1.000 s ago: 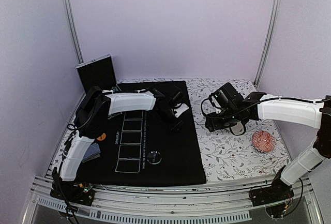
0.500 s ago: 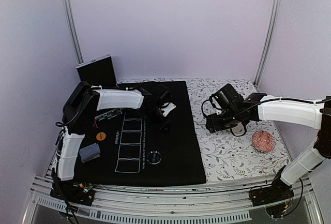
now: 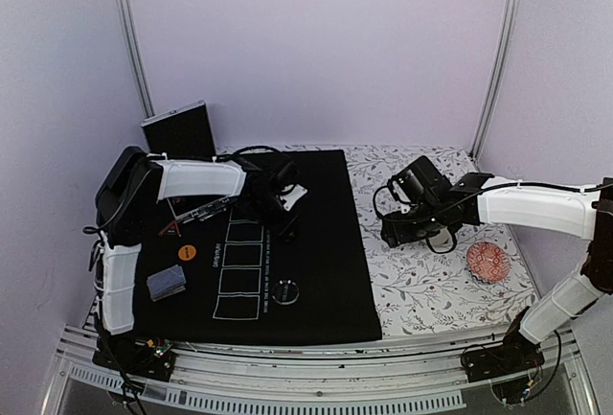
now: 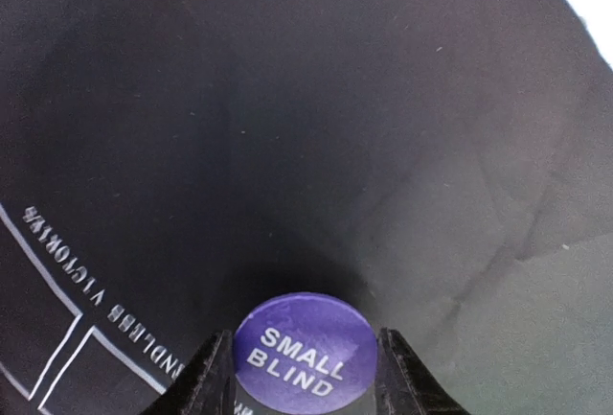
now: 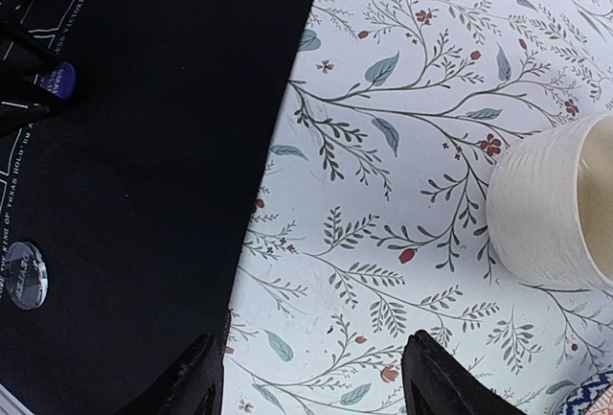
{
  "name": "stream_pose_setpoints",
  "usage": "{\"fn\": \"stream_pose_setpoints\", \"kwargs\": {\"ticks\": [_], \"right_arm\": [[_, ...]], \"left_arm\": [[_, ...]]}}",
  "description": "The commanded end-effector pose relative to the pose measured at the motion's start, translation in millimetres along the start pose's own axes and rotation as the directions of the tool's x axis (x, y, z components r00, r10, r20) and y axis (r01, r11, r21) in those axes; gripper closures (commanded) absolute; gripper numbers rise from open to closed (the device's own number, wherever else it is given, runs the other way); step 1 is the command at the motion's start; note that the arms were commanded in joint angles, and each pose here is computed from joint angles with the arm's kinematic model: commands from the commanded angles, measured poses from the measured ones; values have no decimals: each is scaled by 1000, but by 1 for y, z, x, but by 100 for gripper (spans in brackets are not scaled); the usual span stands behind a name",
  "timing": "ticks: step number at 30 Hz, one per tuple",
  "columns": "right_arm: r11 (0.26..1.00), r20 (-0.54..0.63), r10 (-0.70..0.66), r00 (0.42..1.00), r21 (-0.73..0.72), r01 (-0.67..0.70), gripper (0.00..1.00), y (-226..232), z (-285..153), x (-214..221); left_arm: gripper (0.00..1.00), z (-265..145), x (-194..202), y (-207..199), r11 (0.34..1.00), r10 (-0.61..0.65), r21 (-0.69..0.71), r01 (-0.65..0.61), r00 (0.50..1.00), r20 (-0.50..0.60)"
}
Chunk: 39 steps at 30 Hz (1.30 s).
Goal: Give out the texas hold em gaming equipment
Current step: Move the small blind button to the poker table mat.
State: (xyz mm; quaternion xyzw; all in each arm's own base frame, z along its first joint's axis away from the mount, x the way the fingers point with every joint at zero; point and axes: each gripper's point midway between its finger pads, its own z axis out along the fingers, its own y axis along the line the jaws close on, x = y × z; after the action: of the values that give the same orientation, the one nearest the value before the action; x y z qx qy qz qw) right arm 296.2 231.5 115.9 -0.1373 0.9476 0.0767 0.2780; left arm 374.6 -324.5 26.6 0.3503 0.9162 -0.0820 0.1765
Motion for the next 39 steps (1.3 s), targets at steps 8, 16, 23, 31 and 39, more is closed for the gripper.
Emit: {"fn": "stream_pose_setpoints", "kwargs": {"ticks": [8, 16, 23, 31, 39], "right_arm": [[1000, 29, 15, 999, -18, -14, 34, 0, -8, -4], [1000, 24, 14, 1000, -26, -13, 34, 2, -6, -3], [999, 20, 20, 1000, -43, -19, 34, 4, -6, 0], [998, 12, 21, 1000, -64, -20, 34, 9, -3, 1], [996, 14, 21, 1000, -90, -20, 34, 14, -2, -1]], "left_arm": [[60, -51, 3, 2, 998, -64, 10, 64, 995, 76], [60, -78, 38, -8, 995, -93, -26, 94, 995, 27], [60, -93, 102, -33, 993, -120, -30, 118, 989, -91], [60, -112, 170, -46, 978, -208, -17, 210, 955, -209], [60, -114, 218, -32, 940, -339, -127, 317, 909, -243]]}}
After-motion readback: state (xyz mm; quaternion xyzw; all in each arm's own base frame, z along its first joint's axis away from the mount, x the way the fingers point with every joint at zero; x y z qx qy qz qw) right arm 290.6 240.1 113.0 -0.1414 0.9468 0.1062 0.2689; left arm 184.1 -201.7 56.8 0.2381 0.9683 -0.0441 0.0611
